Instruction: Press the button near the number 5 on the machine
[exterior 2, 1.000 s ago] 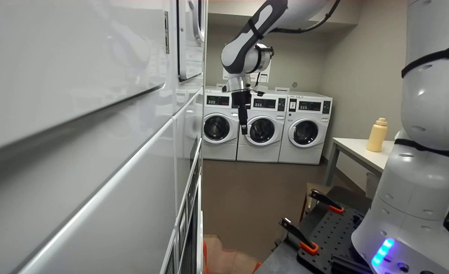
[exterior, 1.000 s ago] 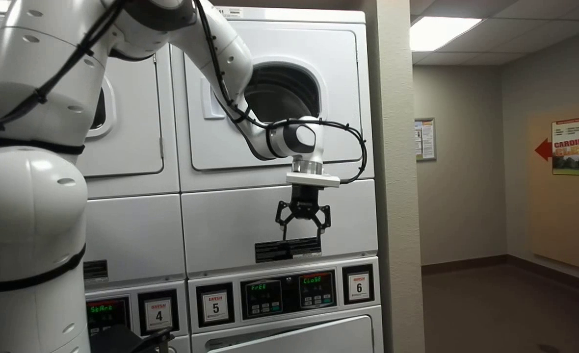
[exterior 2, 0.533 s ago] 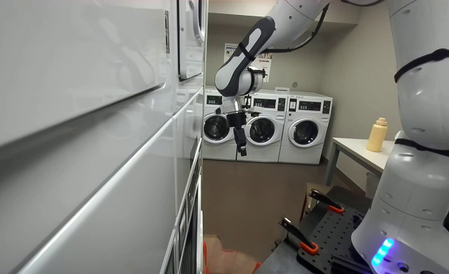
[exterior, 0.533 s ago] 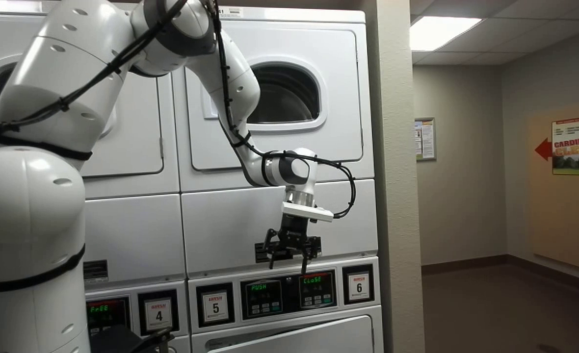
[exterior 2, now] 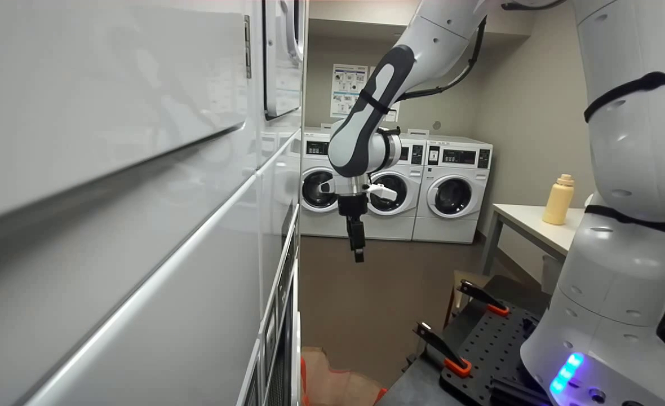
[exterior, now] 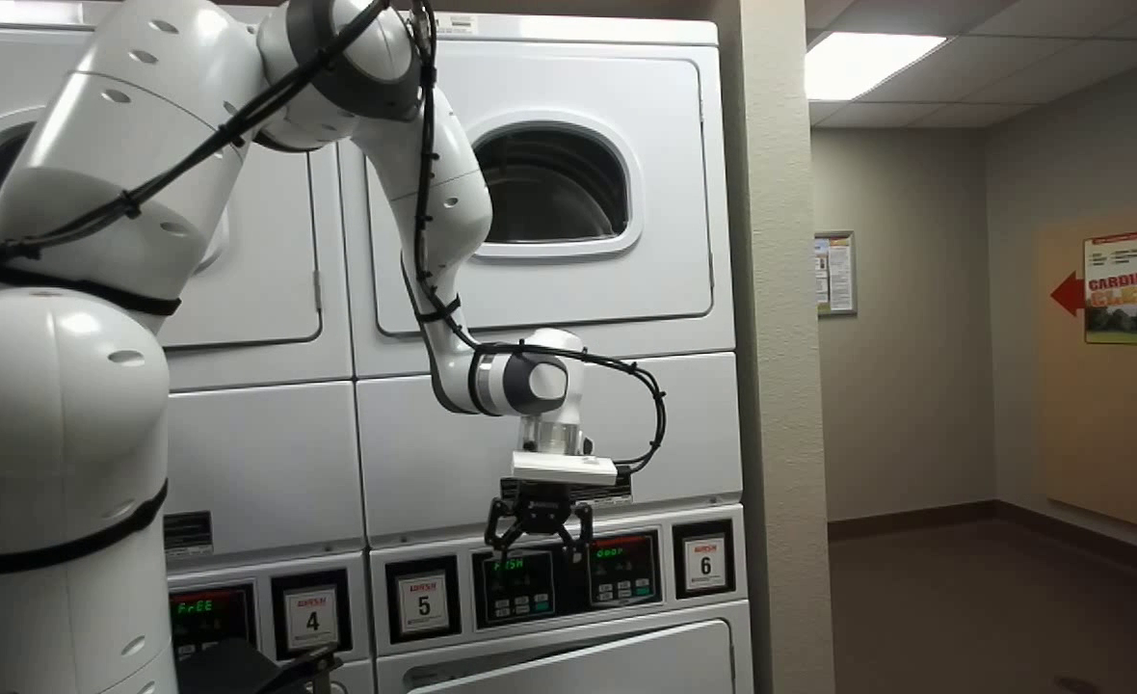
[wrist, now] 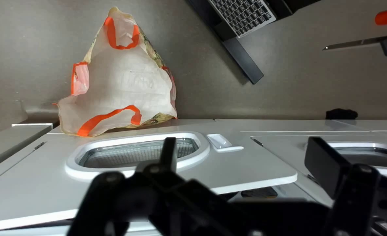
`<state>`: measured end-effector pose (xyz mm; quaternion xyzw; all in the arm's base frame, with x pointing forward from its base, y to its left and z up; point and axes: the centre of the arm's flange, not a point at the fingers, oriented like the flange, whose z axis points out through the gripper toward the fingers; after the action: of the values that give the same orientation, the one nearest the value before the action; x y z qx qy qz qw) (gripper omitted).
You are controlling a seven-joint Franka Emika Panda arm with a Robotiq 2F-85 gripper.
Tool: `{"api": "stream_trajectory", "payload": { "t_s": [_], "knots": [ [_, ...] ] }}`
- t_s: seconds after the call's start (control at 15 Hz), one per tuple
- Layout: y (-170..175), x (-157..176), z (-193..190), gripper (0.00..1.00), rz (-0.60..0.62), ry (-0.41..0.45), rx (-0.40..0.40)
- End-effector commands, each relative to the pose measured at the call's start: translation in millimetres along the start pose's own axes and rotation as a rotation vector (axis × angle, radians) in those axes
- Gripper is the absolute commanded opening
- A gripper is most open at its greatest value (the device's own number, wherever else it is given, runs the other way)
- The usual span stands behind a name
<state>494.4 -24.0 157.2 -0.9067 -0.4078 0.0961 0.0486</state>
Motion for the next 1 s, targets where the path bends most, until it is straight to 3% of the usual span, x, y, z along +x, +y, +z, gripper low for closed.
{"api": "stream_trajectory", "payload": {
  "t_s": [0.0,0.13,0.2,0.6,0.93],
  "knots": [
    [-49.2,-10.2,23.5,1.00,0.070,0.043,-0.076],
    [-53.6,-8.3,10.8,1.00,0.155,0.073,-0.051],
    [-38.3,-2.8,30.7,1.00,0.096,0.046,-0.044],
    [-43.3,-0.8,20.3,1.00,0.134,0.054,-0.060],
    [-46.7,2.4,39.2,1.00,0.107,0.027,-0.089]
  ]
}}
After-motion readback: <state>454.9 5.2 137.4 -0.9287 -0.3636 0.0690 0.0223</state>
